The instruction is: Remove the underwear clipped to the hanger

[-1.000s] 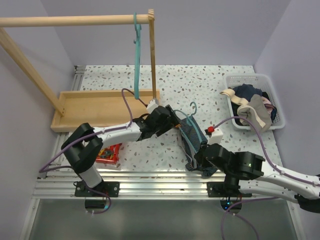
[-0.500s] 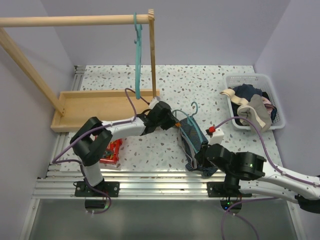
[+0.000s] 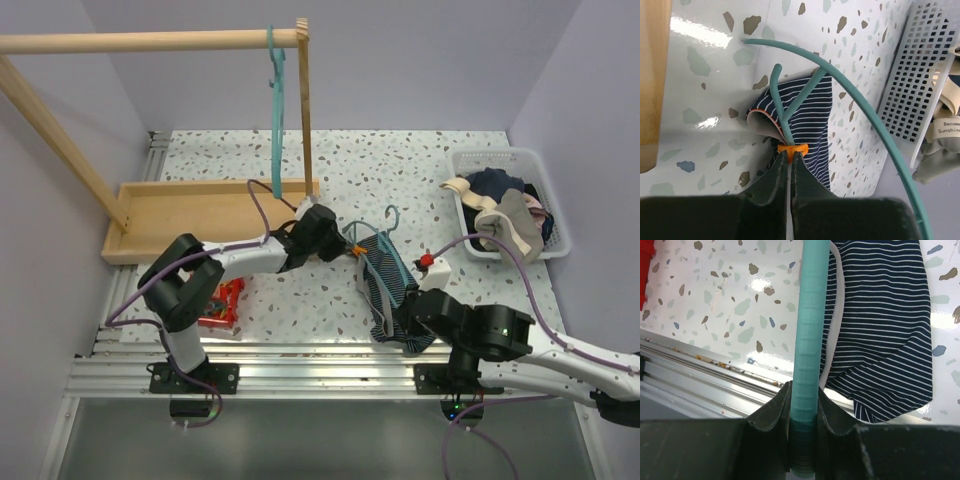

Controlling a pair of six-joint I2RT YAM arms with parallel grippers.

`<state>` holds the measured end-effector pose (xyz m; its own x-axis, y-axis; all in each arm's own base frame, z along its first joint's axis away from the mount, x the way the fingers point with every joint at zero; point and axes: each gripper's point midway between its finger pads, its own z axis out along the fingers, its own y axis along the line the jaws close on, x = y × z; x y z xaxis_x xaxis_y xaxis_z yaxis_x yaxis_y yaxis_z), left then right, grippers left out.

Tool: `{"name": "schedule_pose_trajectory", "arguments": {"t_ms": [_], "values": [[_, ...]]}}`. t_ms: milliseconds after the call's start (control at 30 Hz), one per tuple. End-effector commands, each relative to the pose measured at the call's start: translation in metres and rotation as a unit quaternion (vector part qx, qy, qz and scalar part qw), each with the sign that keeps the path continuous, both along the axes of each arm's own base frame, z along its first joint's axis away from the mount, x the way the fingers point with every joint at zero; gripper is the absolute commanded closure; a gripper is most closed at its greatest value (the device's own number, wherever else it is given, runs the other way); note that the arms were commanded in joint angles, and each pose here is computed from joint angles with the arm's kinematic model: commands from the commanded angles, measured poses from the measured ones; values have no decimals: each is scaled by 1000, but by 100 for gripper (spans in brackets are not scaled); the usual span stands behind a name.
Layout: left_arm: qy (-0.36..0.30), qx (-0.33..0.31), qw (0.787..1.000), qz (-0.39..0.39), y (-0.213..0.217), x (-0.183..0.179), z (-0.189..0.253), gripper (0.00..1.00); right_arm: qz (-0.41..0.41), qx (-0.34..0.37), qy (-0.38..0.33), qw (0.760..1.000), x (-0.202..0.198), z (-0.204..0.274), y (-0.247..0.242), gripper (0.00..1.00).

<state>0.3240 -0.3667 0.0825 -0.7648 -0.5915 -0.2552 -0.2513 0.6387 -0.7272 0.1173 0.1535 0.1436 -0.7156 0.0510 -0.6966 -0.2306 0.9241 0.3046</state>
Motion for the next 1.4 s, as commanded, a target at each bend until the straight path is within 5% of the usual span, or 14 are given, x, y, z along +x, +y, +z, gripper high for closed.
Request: {"name": "schedule_pose_trajectory", "arguments": {"t_ms": [0, 333, 500, 767, 967, 1300, 1367], "values": [[-45, -38, 998, -12, -4, 2, 37, 100, -29, 3, -10, 1000, 6, 2, -7, 100], [-116, -52, 991, -30, 31, -28, 112, 100, -76, -30, -10, 997, 11, -4, -24, 100], [-89, 86, 992, -10, 109, -63, 63, 100, -85, -29, -14, 996, 12, -2, -27, 100], [-116, 126, 982, 84, 211, -110, 70, 100, -80, -25, -14, 996, 12, -1, -25, 100], [-134, 180, 958, 179, 267, -107, 84, 100, -66, -31, -9, 997, 12, -1, -16, 100], [-119, 239, 887, 377, 356, -129, 89, 100, -52, -30, -14, 998, 14, 7, -8, 100], [-124, 232, 883, 390, 360, -131, 91, 80, -47, -33, -12, 998, 14, 5, -5, 100]]}}
